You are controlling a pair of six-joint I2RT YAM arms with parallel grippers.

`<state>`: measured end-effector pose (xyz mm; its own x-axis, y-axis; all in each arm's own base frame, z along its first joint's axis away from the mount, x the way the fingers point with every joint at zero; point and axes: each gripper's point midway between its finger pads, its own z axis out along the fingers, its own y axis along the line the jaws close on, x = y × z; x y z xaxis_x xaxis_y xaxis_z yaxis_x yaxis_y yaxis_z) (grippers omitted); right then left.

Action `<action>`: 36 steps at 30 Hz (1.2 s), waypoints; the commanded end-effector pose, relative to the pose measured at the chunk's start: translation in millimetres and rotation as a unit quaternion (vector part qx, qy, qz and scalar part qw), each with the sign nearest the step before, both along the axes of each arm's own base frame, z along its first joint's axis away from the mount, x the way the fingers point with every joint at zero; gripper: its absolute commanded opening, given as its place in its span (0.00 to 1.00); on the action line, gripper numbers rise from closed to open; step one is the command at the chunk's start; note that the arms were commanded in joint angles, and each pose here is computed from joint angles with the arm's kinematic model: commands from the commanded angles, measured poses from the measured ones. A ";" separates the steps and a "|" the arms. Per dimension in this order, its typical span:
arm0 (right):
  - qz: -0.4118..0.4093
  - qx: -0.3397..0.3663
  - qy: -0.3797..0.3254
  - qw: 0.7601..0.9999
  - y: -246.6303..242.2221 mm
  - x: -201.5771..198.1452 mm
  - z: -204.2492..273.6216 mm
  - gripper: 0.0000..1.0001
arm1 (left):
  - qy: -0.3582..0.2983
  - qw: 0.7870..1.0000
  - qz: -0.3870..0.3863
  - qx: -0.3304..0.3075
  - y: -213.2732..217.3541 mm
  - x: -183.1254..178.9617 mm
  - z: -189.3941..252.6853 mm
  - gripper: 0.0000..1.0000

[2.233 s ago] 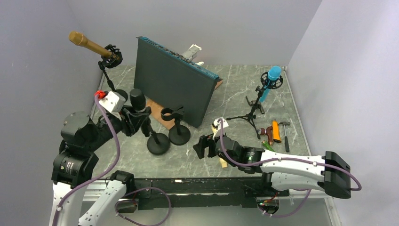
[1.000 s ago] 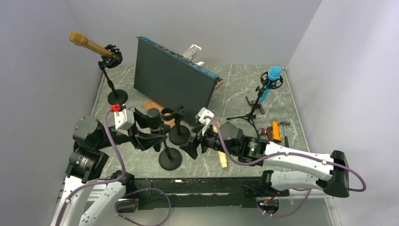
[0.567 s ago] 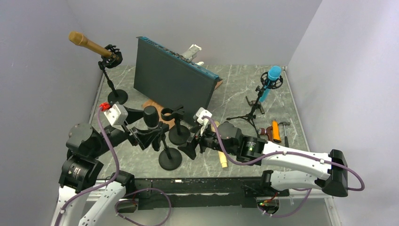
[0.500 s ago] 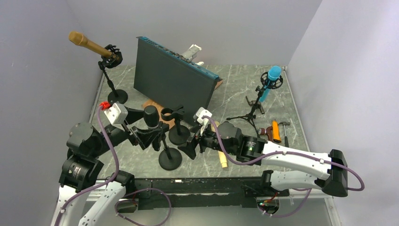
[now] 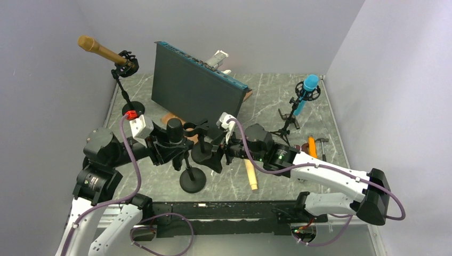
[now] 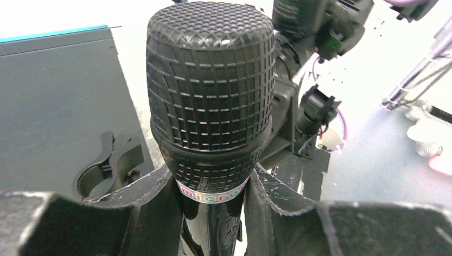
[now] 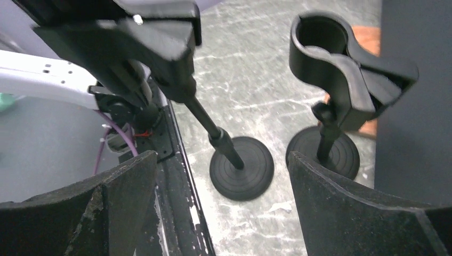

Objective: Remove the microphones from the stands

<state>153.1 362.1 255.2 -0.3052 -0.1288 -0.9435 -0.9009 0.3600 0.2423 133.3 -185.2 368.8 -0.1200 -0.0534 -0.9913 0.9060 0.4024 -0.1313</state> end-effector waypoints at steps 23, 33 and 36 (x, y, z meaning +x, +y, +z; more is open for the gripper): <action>0.324 0.084 -0.128 0.933 52.8 -27.7 83.4 0.92 | -0.042 0.992 -0.117 0.017 -12.1 -31.2 -11.0 0.00; 0.346 0.086 -0.106 0.928 60.3 -29.7 77.7 0.84 | -0.039 0.993 -0.113 0.017 -11.9 -30.4 -12.1 0.00; 0.352 0.085 -0.098 0.927 63.1 -29.4 77.1 0.77 | -0.041 0.993 -0.109 0.016 -11.0 -30.7 -11.5 0.00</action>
